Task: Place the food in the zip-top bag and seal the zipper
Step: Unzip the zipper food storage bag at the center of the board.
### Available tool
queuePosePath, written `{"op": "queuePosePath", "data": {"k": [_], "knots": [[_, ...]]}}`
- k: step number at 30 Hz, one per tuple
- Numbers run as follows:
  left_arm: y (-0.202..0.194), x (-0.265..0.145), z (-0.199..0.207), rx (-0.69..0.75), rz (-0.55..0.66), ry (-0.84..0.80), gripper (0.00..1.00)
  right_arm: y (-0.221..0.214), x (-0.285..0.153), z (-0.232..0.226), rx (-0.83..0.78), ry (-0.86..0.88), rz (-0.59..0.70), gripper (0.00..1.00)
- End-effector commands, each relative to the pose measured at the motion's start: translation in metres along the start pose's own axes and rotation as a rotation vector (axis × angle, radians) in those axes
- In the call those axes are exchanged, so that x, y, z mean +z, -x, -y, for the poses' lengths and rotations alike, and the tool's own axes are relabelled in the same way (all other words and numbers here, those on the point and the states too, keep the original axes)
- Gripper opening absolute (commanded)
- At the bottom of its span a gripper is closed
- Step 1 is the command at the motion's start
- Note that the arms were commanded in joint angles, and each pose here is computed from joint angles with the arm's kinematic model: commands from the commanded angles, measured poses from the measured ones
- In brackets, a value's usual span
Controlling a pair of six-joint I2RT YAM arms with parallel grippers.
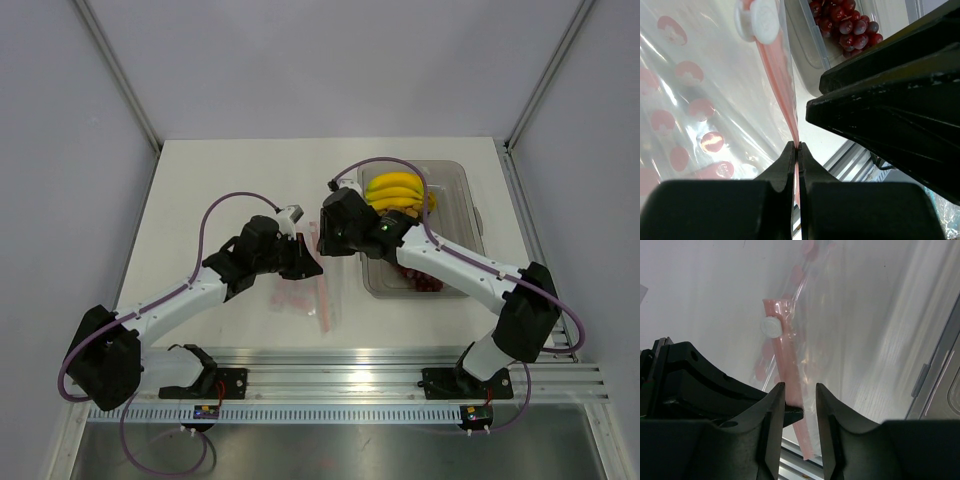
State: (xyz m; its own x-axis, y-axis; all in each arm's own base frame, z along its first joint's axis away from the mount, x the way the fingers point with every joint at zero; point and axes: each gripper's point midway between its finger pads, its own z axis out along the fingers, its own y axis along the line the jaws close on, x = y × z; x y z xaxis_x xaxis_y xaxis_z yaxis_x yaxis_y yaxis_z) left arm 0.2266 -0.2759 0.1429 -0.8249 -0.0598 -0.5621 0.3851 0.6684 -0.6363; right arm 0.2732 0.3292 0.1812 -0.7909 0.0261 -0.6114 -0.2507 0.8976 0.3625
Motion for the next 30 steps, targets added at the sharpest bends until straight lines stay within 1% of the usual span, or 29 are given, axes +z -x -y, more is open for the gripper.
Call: {"op": "queuePosePath", "data": {"k": [1,3,6,15,17,18,21,22,23,25,26,27,29,30], "knots": [[0.024,-0.007,0.018,0.047,0.075,-0.05,0.0,0.025,-0.021,-0.021,-0.007,0.058,0.084,0.39],[0.024,-0.007,0.018,0.048,0.076,-0.051,0.0,0.022,-0.018,-0.023,-0.016,0.062,0.071,0.44],[0.024,-0.007,0.018,0.049,0.075,-0.052,0.0,0.021,-0.016,-0.025,-0.022,0.067,0.065,0.47],[0.024,-0.008,0.02,0.052,0.074,-0.058,0.0,0.012,0.004,-0.027,-0.025,0.057,0.027,0.48],[0.024,-0.008,0.02,0.053,0.072,-0.057,0.0,0.01,0.009,-0.025,-0.026,0.047,0.018,0.46],[0.024,-0.009,0.021,0.055,0.073,-0.059,0.0,0.009,0.011,-0.024,-0.024,0.043,0.015,0.45],[0.023,-0.01,0.02,0.061,0.071,-0.06,0.0,0.008,0.014,-0.022,-0.023,0.032,0.018,0.3],[0.022,-0.011,0.02,0.062,0.071,-0.06,0.0,0.008,0.013,-0.022,-0.022,0.031,0.019,0.27],[0.021,-0.012,0.021,0.064,0.07,-0.062,0.0,0.009,0.014,-0.021,-0.021,0.027,0.022,0.19],[0.02,-0.013,0.021,0.069,0.069,-0.065,0.0,0.01,0.014,-0.019,-0.028,0.015,0.026,0.12],[0.02,-0.013,0.021,0.073,0.069,-0.068,0.0,0.011,0.013,-0.018,-0.025,0.009,0.031,0.04],[0.018,-0.014,0.021,0.081,0.066,-0.072,0.0,0.013,0.012,-0.018,-0.028,0.01,0.038,0.0],[0.016,-0.018,0.022,0.09,0.064,-0.08,0.0,0.016,0.007,-0.018,-0.028,0.019,0.047,0.0],[0.015,-0.019,0.022,0.103,0.062,-0.081,0.04,0.015,0.006,-0.018,-0.033,0.034,0.048,0.0]]}}
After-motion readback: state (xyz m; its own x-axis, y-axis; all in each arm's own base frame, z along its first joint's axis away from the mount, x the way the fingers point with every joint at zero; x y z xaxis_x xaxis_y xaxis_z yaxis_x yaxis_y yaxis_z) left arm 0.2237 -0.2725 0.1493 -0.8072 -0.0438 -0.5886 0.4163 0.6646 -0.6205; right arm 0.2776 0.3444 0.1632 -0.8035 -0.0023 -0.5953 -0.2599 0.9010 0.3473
